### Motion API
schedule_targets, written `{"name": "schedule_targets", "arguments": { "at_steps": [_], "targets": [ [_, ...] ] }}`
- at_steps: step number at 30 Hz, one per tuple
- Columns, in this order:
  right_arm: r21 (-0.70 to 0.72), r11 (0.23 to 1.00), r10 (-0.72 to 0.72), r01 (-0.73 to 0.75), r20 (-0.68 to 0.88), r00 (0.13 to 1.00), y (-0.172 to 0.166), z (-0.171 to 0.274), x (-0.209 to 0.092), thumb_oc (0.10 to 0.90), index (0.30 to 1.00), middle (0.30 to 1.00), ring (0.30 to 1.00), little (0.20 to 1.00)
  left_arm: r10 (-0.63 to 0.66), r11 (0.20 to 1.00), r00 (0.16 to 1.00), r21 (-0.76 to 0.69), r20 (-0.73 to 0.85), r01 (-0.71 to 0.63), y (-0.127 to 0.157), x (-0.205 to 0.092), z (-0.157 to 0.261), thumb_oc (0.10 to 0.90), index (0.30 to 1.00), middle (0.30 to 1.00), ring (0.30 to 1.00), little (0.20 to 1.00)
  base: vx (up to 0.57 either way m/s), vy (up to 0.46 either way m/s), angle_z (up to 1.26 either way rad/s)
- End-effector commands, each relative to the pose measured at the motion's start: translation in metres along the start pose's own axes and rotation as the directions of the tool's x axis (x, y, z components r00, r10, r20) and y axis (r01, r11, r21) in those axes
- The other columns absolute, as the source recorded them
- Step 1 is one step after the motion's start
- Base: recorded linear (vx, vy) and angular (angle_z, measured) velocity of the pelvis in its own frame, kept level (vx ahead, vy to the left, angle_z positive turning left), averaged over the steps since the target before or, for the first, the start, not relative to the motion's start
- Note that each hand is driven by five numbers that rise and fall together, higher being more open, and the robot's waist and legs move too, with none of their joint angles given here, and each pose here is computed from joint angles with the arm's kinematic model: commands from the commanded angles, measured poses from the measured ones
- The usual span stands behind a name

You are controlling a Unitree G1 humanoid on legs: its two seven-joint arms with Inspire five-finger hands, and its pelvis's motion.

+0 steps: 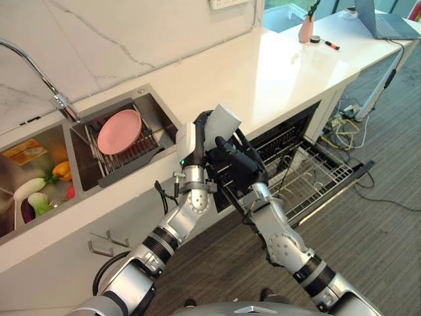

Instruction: Place the dishes in the dishwasher.

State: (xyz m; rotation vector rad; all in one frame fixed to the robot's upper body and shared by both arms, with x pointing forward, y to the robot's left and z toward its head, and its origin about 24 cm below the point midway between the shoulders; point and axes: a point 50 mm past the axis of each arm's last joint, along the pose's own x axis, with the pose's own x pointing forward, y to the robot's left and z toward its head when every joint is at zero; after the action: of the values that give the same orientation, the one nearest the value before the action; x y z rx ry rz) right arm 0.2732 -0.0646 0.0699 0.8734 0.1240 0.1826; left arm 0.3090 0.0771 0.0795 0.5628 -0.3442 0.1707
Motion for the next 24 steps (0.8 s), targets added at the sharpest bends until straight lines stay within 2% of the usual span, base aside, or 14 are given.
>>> {"name": "schedule_targets", "arguments": {
  "at_steps": [1, 6, 15, 17, 18, 19, 20, 22, 24],
  "targets": [
    [0.217, 0.844, 0.456, -0.491, 0.195, 0.868, 0.109, 0.019, 0.012, 0.8, 0.9, 0.9, 0.9, 0.9, -0.096, 0.987, 0.924, -0.083, 0.371, 0.136, -0.025, 0.017, 0.077, 0.4, 0.3, 0.3, 0.3, 0.3, 0.0, 0.0, 0.0],
    [0.27, 0.804, 0.487, -0.53, 0.214, 0.847, 0.111, 0.02, 0.016, 0.8, 0.9, 0.9, 0.9, 0.9, -0.15, 0.978, 0.901, -0.073, 0.406, 0.195, -0.032, 0.012, 0.081, 0.4, 0.3, 0.3, 0.3, 0.3, 0.01, -0.003, 0.05],
    [0.307, 0.815, 0.462, -0.492, 0.171, 0.87, 0.108, 0.012, 0.025, 0.8, 0.9, 0.9, 0.9, 0.9, -0.214, 0.968, 0.878, -0.024, 0.429, 0.248, -0.039, 0.009, 0.082, 0.4, 0.3, 0.3, 0.3, 0.3, 0.01, -0.004, 0.04],
    [0.273, 0.823, 0.477, -0.498, 0.144, 0.867, 0.107, 0.011, 0.027, 0.8, 0.9, 0.9, 0.9, 0.9, -0.235, 0.963, 0.871, -0.015, 0.432, 0.267, -0.039, 0.009, 0.082, 0.4, 0.3, 0.3, 0.3, 0.3, 0.0, 0.0, 0.0],
    [0.148, 0.817, 0.549, -0.558, 0.098, 0.83, 0.11, 0.017, 0.026, 0.8, 0.9, 0.9, 0.9, 0.9, -0.285, 0.949, 0.847, 0.011, 0.449, 0.314, -0.04, 0.008, 0.082, 0.4, 0.3, 0.3, 0.3, 0.3, 0.0, 0.0, 0.0],
    [0.089, 0.799, 0.592, -0.595, 0.064, 0.804, 0.112, 0.019, 0.026, 0.8, 0.9, 0.9, 0.9, 0.9, -0.315, 0.94, 0.833, 0.025, 0.455, 0.341, -0.04, 0.006, 0.082, 0.4, 0.3, 0.3, 0.3, 0.3, 0.0, 0.0, 0.0],
    [0.089, 0.799, 0.592, -0.595, 0.064, 0.804, 0.112, 0.019, 0.026, 0.8, 0.9, 0.9, 0.9, 0.9, -0.314, 0.94, 0.833, 0.025, 0.455, 0.341, -0.04, 0.006, 0.082, 0.4, 0.3, 0.3, 0.3, 0.3, 0.02, -0.012, 0.03],
    [-0.027, 0.762, 0.647, -0.647, 0.019, 0.762, 0.114, 0.029, 0.029, 0.8, 0.9, 0.9, 0.9, 0.9, -0.361, 0.918, 0.815, 0.017, 0.454, 0.397, -0.04, 0.003, 0.08, 0.4, 0.3, 0.3, 0.3, 0.3, 0.01, -0.017, 0.1],
    [-0.071, 0.751, 0.658, -0.657, -0.005, 0.753, 0.113, 0.032, 0.032, 0.8, 0.9, 0.9, 0.9, 0.9, -0.393, 0.904, 0.801, 0.03, 0.451, 0.426, -0.04, 0.001, 0.078, 0.4, 0.3, 0.3, 0.3, 0.3, 0.0, -0.008, 0.09]
  ]
}}
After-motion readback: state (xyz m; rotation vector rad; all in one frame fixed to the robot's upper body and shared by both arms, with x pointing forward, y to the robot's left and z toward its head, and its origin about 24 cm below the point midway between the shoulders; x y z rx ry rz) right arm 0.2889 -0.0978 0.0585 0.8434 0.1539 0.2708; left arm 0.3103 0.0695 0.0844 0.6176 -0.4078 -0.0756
